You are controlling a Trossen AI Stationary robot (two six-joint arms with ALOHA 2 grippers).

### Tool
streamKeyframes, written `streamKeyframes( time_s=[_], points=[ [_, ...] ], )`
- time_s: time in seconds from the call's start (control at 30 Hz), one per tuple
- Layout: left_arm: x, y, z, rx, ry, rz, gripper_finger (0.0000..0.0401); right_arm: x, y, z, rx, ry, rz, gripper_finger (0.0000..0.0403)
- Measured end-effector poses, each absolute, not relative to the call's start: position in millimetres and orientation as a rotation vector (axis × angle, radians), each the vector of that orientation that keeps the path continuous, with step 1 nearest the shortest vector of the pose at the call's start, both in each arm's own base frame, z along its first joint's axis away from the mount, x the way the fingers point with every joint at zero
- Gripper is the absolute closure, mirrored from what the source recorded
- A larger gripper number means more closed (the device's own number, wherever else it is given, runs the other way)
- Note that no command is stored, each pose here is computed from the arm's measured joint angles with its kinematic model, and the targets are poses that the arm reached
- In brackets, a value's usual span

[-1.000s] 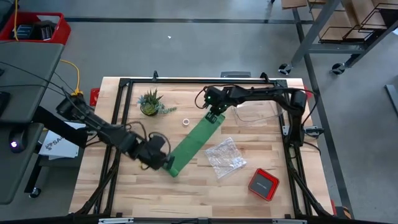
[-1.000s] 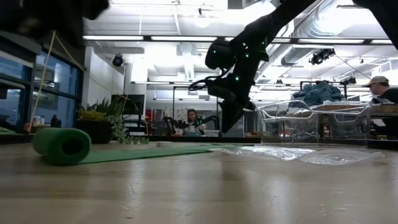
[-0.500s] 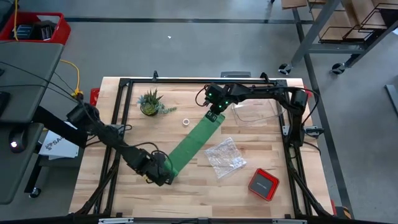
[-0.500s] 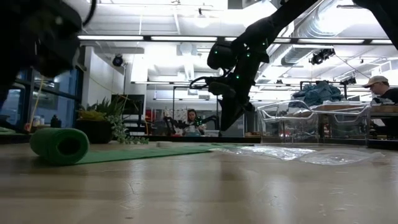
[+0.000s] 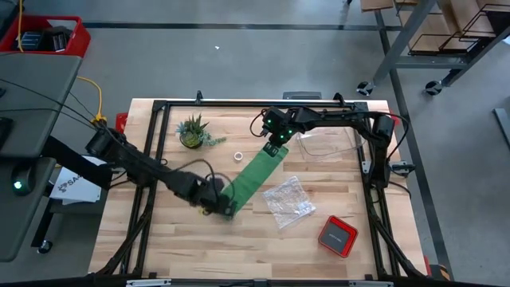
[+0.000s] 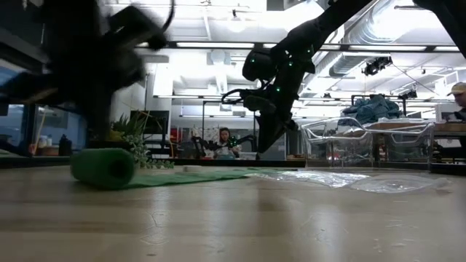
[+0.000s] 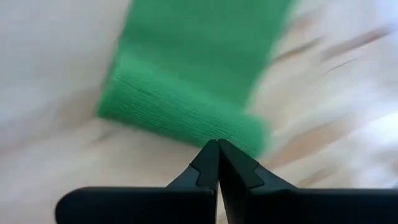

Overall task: Roll bandage
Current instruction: Roll the green bandage

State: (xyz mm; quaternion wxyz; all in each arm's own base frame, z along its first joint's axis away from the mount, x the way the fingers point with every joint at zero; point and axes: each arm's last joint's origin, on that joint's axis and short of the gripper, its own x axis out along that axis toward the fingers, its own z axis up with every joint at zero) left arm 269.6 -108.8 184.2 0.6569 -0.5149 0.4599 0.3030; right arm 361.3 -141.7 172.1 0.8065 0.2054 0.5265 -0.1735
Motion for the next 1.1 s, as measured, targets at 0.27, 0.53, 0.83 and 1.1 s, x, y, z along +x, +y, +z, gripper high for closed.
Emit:
streamKeyframes(
  time_s=[0.27,0.53,0.83,1.1],
  points=[
    [288,-62,238,-0.916,0.732,0.652,0.0401,360,-144,172,0.442,1.127,-0.372,0.0403],
    [274,-62,297,-0.638,0.570,0.521,0.0401,354,-151,188,0.448,1.077,-0.367,0.0403],
    [254,-105,260,-0.766,0.835,0.494,0.0401,341,-155,213,0.476,1.030,-0.324,0.0403],
    [256,-138,199,-0.823,1.175,0.474,0.0401,343,-150,210,0.539,1.039,-0.210,0.0403]
  ],
)
